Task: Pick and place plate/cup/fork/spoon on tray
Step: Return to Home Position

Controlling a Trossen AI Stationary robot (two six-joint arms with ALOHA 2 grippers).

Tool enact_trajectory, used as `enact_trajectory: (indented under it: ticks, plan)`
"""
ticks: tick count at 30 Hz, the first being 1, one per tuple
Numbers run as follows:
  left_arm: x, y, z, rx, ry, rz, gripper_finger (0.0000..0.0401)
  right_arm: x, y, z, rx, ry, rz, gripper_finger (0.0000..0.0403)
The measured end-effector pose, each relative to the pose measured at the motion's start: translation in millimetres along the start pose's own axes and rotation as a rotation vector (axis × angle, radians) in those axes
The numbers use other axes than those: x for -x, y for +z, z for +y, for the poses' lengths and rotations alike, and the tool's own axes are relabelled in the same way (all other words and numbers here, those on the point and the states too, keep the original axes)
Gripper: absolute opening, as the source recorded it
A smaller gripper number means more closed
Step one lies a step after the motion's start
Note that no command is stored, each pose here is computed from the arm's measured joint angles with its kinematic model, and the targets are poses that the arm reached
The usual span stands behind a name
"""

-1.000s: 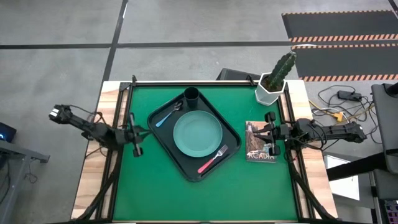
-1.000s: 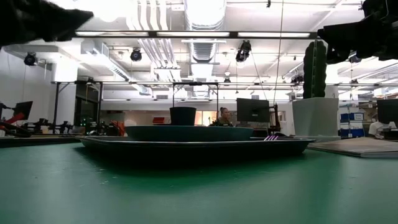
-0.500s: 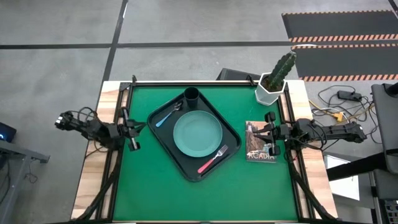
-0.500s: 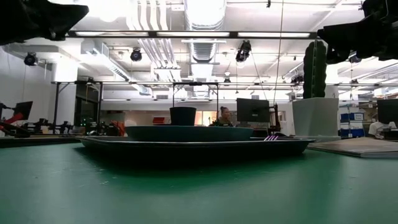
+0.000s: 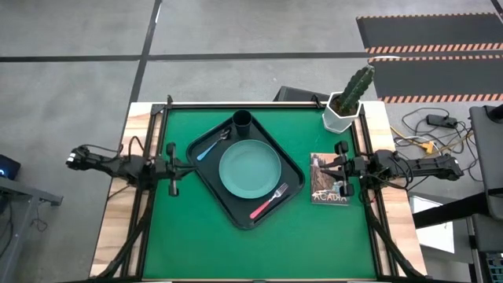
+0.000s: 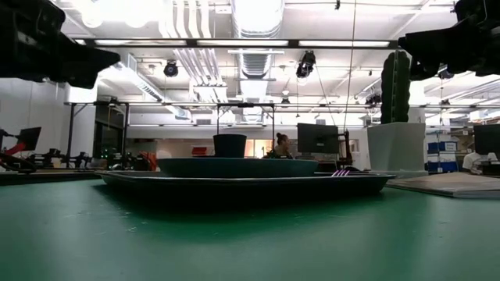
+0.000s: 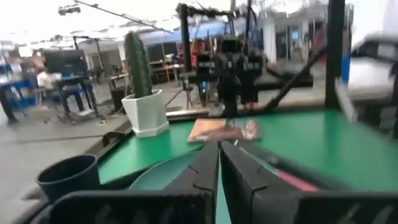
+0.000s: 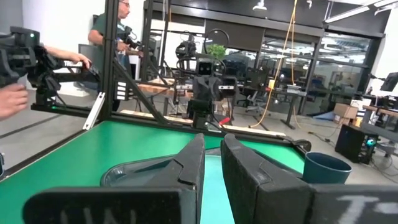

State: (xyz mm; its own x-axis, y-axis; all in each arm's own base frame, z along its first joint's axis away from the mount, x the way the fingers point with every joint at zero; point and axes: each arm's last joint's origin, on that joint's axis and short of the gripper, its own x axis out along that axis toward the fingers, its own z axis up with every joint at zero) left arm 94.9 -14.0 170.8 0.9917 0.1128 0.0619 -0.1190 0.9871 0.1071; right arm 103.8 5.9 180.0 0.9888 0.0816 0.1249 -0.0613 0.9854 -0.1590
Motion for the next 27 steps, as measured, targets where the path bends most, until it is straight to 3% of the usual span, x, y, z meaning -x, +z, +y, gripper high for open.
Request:
enact_trajectory:
  ticks: [5,10,27]
  plan:
    - [0.0,0.4,-0.1,-0.108,-0.004,-0.004,0.0,0.0,0.0,-0.3,0.0,-0.009,0.002,0.0043]
    - [0.2,8.1,0.8,-0.08,0.01,-0.079,0.0,-0.1,0.0,-0.3,0.0,-0.009,0.002,0.0043]
    - [-4.8,3.5,-1.7,-0.106,-0.002,-0.016,0.0,-0.3,-0.3,-0.3,0.0,-0.009,0.006,0.0043]
